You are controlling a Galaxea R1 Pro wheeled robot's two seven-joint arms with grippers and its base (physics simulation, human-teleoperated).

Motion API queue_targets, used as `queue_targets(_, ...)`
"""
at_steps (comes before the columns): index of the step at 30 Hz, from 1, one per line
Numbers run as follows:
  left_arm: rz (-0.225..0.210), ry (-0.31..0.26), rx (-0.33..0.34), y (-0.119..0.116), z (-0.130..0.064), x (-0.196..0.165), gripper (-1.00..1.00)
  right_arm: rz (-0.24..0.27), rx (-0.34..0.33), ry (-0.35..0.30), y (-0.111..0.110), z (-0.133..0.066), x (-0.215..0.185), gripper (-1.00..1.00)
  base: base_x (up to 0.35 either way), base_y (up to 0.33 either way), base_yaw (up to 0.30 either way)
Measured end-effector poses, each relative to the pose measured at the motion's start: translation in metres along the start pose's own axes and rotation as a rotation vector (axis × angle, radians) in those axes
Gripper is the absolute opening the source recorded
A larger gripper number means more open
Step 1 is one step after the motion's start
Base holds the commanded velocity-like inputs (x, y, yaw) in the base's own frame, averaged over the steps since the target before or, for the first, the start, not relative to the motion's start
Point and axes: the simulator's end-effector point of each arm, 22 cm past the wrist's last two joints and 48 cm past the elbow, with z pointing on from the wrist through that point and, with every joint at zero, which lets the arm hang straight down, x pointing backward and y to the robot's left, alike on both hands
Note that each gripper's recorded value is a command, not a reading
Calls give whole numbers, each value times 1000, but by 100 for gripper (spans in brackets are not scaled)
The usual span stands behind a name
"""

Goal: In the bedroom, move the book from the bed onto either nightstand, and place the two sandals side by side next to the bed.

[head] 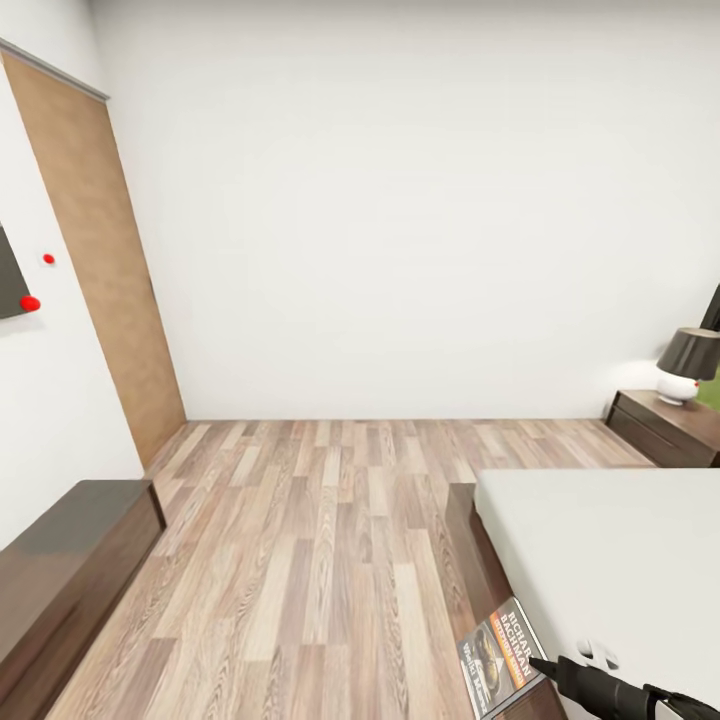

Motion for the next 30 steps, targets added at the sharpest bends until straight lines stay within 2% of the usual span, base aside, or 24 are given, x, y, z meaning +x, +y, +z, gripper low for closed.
queue_targets(30, -2, -2, 2, -2, 1, -1, 100, 1, 1, 0, 0, 0, 0, -100, 330, 0, 0)
